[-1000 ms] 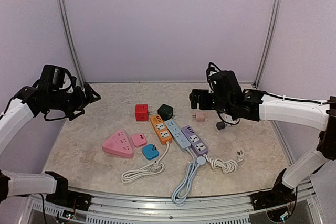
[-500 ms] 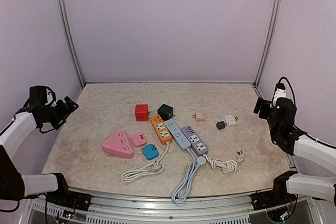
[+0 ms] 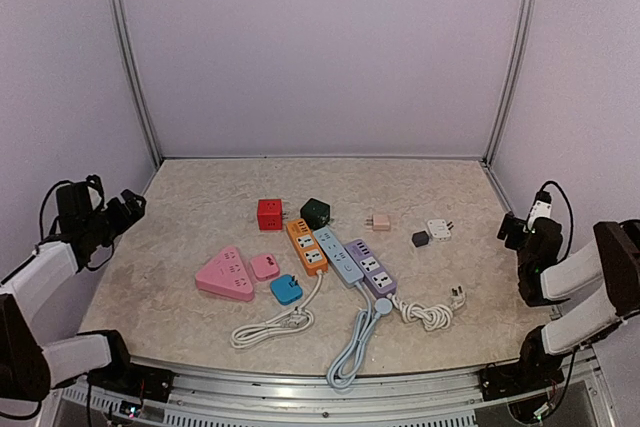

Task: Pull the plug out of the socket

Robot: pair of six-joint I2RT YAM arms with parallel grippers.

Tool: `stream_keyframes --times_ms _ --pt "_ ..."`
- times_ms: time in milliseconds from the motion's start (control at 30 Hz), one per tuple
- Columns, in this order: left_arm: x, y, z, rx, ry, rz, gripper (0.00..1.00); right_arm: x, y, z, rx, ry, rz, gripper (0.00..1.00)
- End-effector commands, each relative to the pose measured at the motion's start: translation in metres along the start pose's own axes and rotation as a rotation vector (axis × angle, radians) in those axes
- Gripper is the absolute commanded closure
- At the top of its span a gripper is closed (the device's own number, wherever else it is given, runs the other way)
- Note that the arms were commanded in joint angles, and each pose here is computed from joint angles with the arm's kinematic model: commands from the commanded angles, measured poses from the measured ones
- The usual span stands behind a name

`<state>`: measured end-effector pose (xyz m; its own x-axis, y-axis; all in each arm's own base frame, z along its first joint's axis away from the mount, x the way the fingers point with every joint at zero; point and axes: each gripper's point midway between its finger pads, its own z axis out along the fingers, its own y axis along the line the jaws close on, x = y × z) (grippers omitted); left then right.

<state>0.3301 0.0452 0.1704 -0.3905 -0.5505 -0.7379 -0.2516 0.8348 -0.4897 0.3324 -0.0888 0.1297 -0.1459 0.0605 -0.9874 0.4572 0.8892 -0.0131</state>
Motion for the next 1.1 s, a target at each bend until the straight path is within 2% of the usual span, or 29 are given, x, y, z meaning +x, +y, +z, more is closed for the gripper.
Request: stream_keyframes --times_ms 0,67,100,167,200,300,500,567,733,800,867,900,1067 --pt "-0.024 0.009 -0.001 -0.032 -0.17 0.066 0.01 -0.032 0.028 0.007 -0.135 -0.184 -0.019 0.0" --pt "-0.026 0.02 -0.002 -0.07 -0.231 0.091 0.01 -0.024 0.049 0.014 -0.204 -0.153 -0.071 0.0" --pt "-0.027 0.023 -0.003 -0.08 -0.263 0.109 0.01 -0.025 0.053 0.014 -0.212 -0.185 -0.1 0.0" --pt "-0.03 0.028 -0.004 -0.088 -0.316 0.141 0.01 -0.018 0.056 0.018 -0.228 -0.132 -0.111 0.0" --pt "-0.031 0.029 -0.003 -0.077 -0.338 0.15 0.01 -0.022 0.057 0.016 -0.234 -0.165 -0.116 0.0" --pt "-0.04 0.021 -0.004 -0.021 -0.416 0.184 0.01 -0.02 0.057 0.017 -0.229 -0.155 -0.117 0.0" --pt "-0.027 0.03 0.03 0.009 -0.396 0.19 0.01 -0.019 0.058 0.017 -0.228 -0.148 -0.122 0.0" --pt "-0.019 0.028 0.04 0.027 -0.363 0.226 0.01 -0.02 0.059 0.016 -0.236 -0.156 -0.125 0.0" --pt "-0.007 0.018 0.056 0.108 -0.378 0.304 0.01 -0.019 0.065 0.016 -0.271 -0.152 -0.14 0.0" --pt "0.013 0.027 0.078 0.074 -0.251 0.303 0.01 -0.019 0.066 0.016 -0.274 -0.152 -0.14 0.0" --pt "0.002 0.011 0.083 0.101 -0.251 0.351 0.01 -0.019 0.066 0.016 -0.276 -0.151 -0.141 0.0" --pt "0.012 0.011 0.092 0.097 -0.187 0.364 0.01 -0.019 0.066 0.016 -0.276 -0.151 -0.141 0.0" --pt "0.005 0.012 0.093 0.073 -0.207 0.36 0.01 -0.019 0.067 0.016 -0.279 -0.151 -0.141 0.0"
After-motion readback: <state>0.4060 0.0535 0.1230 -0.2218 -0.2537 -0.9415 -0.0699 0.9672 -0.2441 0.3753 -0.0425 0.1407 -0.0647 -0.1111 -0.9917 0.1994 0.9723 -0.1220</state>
